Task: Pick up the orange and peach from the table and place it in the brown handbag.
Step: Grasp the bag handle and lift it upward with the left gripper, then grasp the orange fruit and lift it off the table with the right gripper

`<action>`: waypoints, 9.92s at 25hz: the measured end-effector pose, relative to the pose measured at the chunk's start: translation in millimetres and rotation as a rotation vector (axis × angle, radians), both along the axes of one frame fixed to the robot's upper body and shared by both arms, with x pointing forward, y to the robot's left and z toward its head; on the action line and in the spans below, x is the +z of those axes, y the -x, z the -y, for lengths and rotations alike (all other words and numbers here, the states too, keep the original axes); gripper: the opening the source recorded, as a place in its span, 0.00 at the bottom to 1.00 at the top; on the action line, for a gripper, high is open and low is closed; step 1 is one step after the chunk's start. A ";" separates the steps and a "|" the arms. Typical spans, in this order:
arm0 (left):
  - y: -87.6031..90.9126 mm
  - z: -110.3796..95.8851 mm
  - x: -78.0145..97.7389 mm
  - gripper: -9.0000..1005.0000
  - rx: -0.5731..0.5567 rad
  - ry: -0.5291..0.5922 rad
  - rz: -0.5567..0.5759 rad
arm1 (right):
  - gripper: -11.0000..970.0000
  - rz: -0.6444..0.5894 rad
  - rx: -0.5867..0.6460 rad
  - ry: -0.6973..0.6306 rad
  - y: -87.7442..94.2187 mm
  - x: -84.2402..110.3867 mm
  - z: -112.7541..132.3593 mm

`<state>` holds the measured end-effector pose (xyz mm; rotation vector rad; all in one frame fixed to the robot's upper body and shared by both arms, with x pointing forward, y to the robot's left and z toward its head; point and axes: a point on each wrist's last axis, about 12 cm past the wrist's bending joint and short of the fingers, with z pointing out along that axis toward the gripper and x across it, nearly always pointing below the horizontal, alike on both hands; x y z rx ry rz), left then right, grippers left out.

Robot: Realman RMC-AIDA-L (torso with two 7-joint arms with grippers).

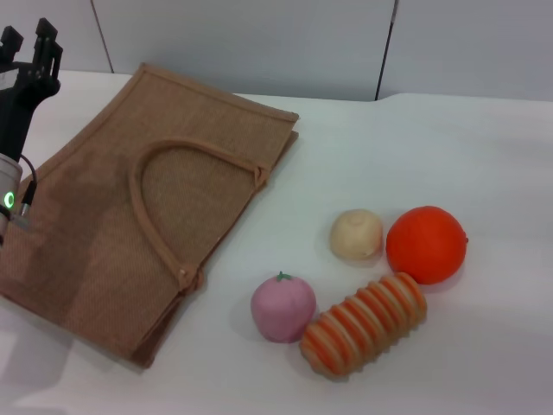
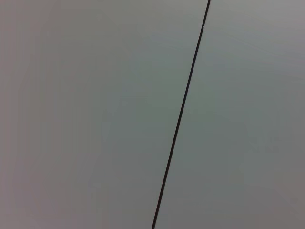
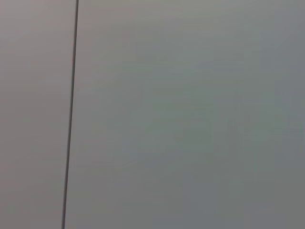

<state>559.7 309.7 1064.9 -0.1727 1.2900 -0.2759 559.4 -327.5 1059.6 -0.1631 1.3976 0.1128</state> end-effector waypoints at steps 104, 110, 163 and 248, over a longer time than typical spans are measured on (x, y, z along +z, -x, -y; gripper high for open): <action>-64.8 -27.9 54.3 0.50 -0.513 -0.112 -1.159 | 0.92 -0.040 0.020 0.029 -2.1 -0.1 8.8; -68.2 -27.7 52.3 0.50 -0.491 -0.113 -1.153 | 0.92 -0.040 0.021 0.029 -2.1 -0.1 8.7; -86.8 -3.4 43.0 0.46 -0.443 -0.247 -1.211 | 0.92 -0.039 0.028 0.025 -3.1 0.1 6.2; 1.1 -15.9 75.8 0.13 -0.825 0.101 0.017 | 0.91 -0.683 0.832 0.278 -28.2 6.5 -44.0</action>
